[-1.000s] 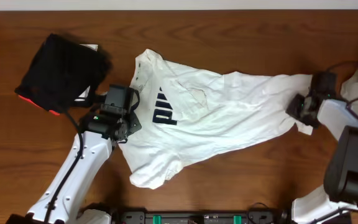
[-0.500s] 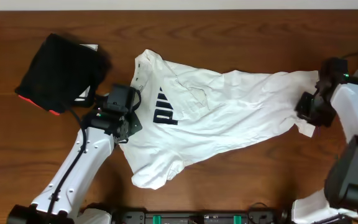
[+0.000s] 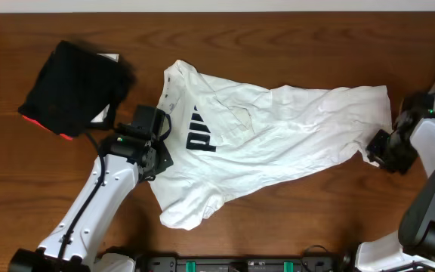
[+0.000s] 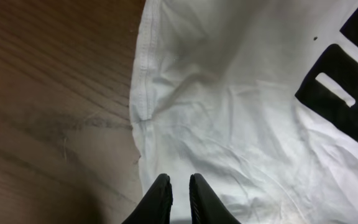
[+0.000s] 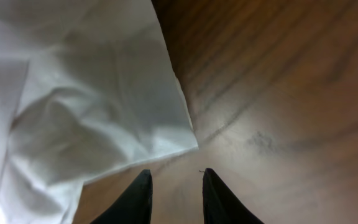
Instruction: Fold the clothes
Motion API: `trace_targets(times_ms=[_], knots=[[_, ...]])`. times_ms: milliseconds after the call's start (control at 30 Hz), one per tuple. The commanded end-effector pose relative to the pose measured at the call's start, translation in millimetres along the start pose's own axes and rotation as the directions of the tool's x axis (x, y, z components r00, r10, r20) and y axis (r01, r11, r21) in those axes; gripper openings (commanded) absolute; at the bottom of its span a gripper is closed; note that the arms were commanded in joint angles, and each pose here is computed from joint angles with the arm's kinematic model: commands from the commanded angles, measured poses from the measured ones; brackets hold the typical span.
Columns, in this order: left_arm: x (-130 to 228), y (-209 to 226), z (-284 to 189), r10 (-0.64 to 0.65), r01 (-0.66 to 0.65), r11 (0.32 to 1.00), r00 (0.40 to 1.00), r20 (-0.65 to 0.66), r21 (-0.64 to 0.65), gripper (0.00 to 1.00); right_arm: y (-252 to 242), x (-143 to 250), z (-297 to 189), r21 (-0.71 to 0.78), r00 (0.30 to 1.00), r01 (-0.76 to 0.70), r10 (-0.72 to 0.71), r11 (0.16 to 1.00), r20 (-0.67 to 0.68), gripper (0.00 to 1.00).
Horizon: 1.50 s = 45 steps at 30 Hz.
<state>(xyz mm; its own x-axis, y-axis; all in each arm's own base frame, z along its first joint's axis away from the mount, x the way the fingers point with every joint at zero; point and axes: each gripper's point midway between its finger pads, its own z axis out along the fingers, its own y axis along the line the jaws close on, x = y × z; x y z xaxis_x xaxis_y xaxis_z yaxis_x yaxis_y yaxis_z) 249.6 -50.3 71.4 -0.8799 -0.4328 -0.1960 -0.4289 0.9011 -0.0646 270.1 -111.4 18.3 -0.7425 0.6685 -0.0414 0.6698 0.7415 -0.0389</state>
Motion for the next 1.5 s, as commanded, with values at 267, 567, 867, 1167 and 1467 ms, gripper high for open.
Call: trace_targets(times_ms=[267, 567, 867, 1167, 1467], knots=[[2, -1, 3, 0.003, -0.003, 1.000, 1.000, -0.013, 0.007, 0.14, 3, -12, 14, -0.035, 0.996, 0.003, 0.000, 0.999, 0.085, 0.49], [5, 2, 9, 0.003, -0.003, 1.000, 1.000, -0.015, 0.001, 0.14, 3, -10, 22, -0.043, 0.995, -0.004, 0.009, 0.999, 0.100, 0.42], [6, 3, 9, 0.035, -0.035, 0.999, 0.999, -0.017, 0.001, 0.14, -1, -4, 32, -0.058, 0.995, -0.024, 0.029, 0.998, 0.092, 0.01], [19, 12, 11, 0.031, -0.033, 0.999, 0.997, -0.069, -0.031, 0.13, -12, -4, 33, -0.050, 0.995, -0.052, 0.056, 0.997, 0.078, 0.01], [62, 4, 23, -0.026, 0.040, 0.998, 0.967, -0.252, 0.052, 0.13, -12, -4, 33, -0.050, 0.995, -0.052, 0.056, 0.997, 0.077, 0.01]])
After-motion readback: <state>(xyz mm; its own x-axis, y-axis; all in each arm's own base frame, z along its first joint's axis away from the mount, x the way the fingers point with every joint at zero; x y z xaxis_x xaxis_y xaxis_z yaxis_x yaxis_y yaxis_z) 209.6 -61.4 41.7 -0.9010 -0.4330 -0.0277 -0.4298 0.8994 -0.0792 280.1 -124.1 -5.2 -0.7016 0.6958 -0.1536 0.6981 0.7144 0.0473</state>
